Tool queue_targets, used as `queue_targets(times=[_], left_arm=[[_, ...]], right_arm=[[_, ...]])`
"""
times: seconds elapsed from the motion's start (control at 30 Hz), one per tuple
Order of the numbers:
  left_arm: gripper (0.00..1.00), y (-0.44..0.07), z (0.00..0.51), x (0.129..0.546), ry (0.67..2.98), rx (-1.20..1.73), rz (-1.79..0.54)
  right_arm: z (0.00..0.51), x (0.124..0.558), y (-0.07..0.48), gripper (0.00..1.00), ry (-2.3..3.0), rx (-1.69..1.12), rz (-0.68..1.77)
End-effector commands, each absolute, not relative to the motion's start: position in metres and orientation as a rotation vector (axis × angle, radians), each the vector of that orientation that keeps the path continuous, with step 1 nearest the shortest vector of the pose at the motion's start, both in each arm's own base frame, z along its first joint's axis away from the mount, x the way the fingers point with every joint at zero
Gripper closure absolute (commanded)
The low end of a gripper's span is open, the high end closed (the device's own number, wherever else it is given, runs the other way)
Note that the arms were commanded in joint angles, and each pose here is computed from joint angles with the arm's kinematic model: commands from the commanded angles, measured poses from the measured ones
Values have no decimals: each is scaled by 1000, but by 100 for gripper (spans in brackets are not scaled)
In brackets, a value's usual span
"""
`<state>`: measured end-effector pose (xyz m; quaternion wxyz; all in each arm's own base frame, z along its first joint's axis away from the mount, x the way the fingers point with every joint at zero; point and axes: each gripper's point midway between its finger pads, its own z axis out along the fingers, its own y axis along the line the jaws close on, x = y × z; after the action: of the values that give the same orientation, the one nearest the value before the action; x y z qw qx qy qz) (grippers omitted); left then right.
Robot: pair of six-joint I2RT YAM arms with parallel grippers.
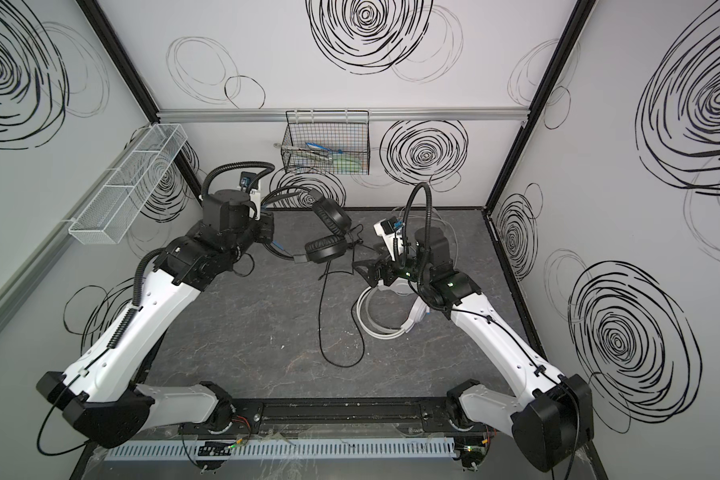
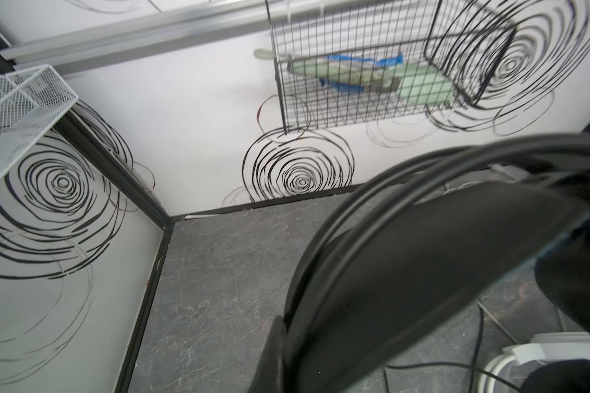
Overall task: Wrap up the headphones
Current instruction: 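Lift the black headphones high with the left gripper, away from the table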
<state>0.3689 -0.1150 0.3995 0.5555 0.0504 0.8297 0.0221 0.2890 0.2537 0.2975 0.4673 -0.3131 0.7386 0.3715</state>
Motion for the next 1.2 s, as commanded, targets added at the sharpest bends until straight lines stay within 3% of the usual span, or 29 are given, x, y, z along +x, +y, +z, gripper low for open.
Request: queue_targets(times=[0.0, 0.63, 1.17], left_arm=[[100, -121, 460, 355, 1804, 36, -87], [100, -127, 552, 320, 1664, -4, -284], [100, -119, 608, 297, 1519, -69, -431]], right_arm=[[300, 280, 263, 3, 1766, -820, 997], [341, 296, 283, 0, 1659, -816, 1080], [360, 304, 293, 11, 1634, -796, 1099]])
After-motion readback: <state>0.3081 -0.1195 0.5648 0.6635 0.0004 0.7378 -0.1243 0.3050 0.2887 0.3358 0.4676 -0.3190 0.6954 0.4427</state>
